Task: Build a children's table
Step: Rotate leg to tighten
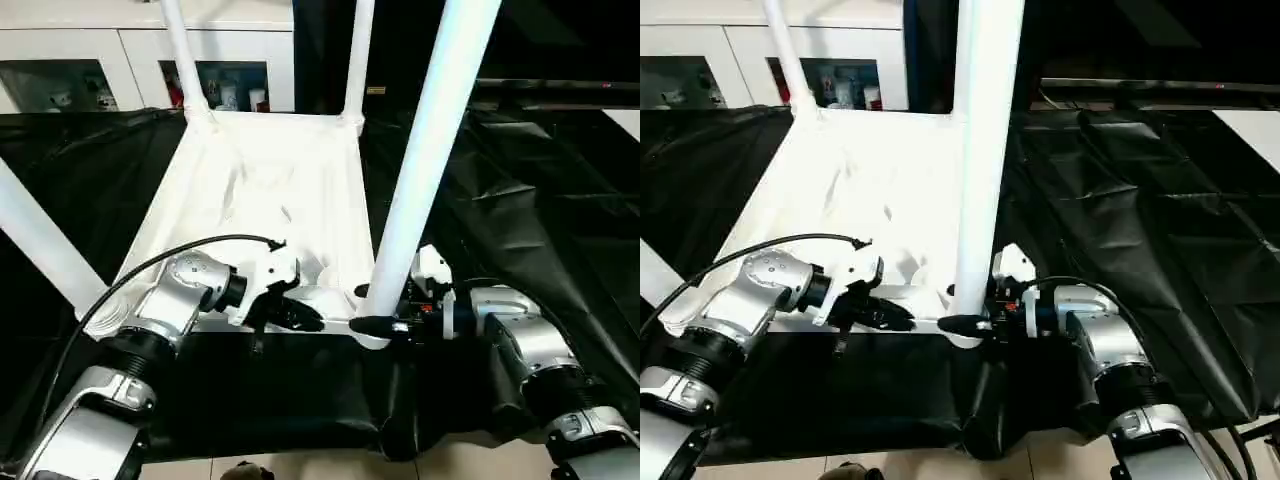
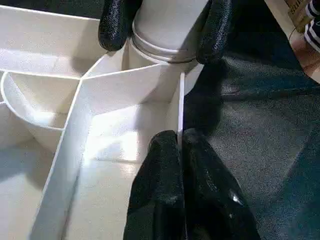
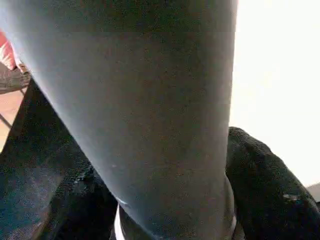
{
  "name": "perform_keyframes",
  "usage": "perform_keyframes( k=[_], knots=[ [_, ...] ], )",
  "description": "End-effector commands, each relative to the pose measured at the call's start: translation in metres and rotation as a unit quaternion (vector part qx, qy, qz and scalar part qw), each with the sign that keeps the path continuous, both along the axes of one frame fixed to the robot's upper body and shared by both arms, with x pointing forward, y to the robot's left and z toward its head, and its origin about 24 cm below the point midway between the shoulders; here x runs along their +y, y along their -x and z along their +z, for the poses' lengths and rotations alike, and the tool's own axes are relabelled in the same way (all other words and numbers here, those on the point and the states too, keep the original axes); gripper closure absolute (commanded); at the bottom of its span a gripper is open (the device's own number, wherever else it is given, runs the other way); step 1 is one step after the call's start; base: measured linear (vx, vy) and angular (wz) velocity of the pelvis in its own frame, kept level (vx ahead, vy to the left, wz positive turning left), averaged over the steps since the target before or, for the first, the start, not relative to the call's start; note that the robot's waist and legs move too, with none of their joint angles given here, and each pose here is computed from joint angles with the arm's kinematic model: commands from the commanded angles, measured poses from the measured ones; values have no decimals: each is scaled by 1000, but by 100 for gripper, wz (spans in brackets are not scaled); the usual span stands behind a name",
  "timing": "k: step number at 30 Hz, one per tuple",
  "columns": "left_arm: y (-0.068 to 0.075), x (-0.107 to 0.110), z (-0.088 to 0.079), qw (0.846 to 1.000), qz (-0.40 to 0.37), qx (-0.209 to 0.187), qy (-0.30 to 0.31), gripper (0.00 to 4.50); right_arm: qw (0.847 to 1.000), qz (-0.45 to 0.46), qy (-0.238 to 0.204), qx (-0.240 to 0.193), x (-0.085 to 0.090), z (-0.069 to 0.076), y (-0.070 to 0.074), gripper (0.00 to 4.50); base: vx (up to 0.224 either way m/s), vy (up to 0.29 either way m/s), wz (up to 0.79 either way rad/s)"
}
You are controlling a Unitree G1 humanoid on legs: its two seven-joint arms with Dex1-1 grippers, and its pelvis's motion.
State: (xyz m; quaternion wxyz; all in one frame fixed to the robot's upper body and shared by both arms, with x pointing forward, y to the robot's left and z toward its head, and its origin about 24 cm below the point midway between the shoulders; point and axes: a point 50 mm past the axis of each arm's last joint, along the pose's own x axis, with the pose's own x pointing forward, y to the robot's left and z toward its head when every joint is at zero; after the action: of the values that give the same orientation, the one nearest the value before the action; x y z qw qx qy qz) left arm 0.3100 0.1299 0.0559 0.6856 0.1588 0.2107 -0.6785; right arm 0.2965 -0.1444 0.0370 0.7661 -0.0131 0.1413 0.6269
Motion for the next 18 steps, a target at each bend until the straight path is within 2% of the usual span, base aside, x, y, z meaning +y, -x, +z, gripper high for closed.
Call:
perform_keyframes(
  k=[1, 5, 6, 8, 9, 10, 11, 14, 16, 18],
  knots=[
    [3, -6, -5, 1000, 7, 11, 12, 450, 1000, 19, -3, 15, 4, -4, 7, 191, 0, 0, 0],
    [-3, -12, -6, 999, 39, -3, 17, 450, 999, -31, 3, 5, 2, -8, 4, 192, 0, 0, 0],
    [-10, -18, -6, 997, 76, -21, 22, 450, 995, -100, 22, -6, 3, -14, -2, 193, 0, 0, 0],
    [-17, -28, -6, 992, 114, -43, 30, 450, 979, -199, 39, -12, 3, -22, -12, 193, 0, 0, 0],
    [-21, -36, -7, 987, 145, -55, 33, 450, 961, -273, 41, 0, 3, -28, -17, 193, 0, 0, 0],
    [-22, -38, -7, 986, 151, -57, 34, 450, 957, -288, 41, 3, 3, -29, -19, 194, -55, -1, -4],
    [-24, -45, -7, 983, 169, -61, 37, 450, 941, -335, 39, 13, 4, -32, -22, 196, -55, -1, -4],
    [-29, -65, -7, 972, 221, -72, 47, 450, 912, -406, 44, 31, 13, -39, -26, 196, 0, 0, 0],
    [-31, -79, -6, 964, 249, -79, 55, 450, 902, -428, 37, 37, 27, -40, -29, 196, 0, 0, 0],
    [-29, -87, -6, 964, 245, -81, 60, 450, 907, -420, 40, 25, 38, -38, -32, 196, 0, 0, 0]
  ],
)
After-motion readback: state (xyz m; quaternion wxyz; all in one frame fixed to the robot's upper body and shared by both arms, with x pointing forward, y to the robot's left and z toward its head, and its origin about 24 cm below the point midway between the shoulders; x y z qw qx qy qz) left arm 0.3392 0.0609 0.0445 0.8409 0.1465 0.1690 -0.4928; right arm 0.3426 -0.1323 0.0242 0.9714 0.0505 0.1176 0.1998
